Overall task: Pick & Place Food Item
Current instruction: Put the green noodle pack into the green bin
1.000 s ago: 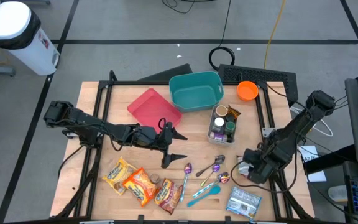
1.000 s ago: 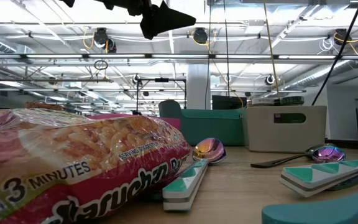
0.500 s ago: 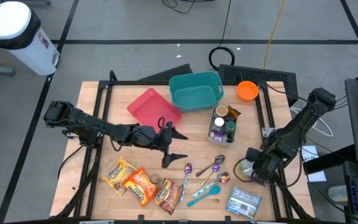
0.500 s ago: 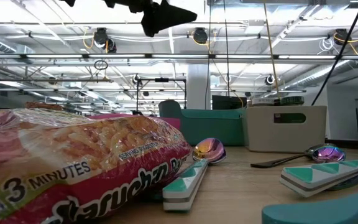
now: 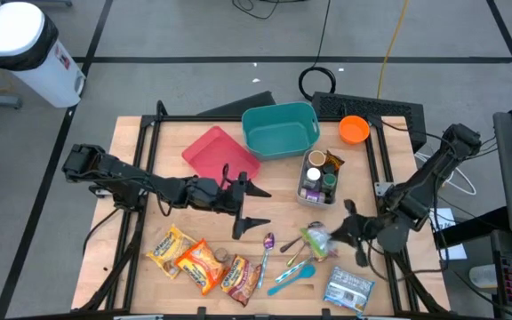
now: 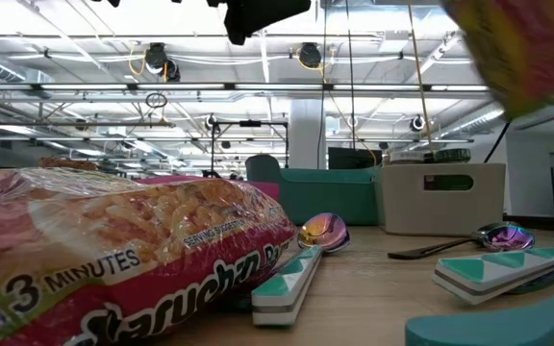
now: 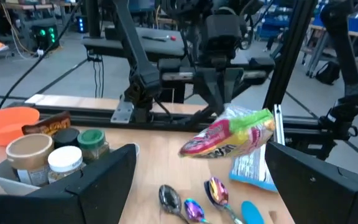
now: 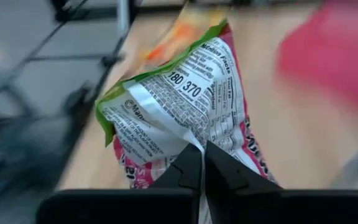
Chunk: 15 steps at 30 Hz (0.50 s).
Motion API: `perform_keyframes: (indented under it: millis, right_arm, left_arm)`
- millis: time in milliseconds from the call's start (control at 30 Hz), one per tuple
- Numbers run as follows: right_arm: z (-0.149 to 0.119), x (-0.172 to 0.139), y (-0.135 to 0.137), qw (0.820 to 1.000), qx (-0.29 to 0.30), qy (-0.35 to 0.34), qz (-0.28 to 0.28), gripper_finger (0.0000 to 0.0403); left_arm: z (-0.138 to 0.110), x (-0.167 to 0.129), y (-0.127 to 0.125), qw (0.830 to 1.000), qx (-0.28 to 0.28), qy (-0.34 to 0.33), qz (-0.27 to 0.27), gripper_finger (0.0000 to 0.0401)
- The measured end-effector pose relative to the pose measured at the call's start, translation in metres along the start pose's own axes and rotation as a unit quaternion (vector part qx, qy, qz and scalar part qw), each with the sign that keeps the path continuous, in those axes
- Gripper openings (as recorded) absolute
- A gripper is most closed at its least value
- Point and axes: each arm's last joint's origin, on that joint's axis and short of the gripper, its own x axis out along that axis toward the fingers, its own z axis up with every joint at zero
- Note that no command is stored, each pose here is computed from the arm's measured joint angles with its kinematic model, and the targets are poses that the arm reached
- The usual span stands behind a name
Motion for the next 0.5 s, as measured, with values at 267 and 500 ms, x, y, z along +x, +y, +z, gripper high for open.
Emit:
perform_keyframes:
  millis: [267, 500]
  right_arm:
    - [0.030, 0.036, -0.022, 0.965, -0.156, -0.097, -0.188, 0.0001]
    - [0.044, 0.082, -0.051, 0.924, -0.236, -0.095, -0.285, 0.0001]
  left_arm:
    - [0.007, 0.000, 0.000, 0.999, -0.004, -0.037, 0.015, 0.0365]
    - [0.010, -0.001, 0.006, 0.992, -0.004, -0.058, 0.110, 0.0365]
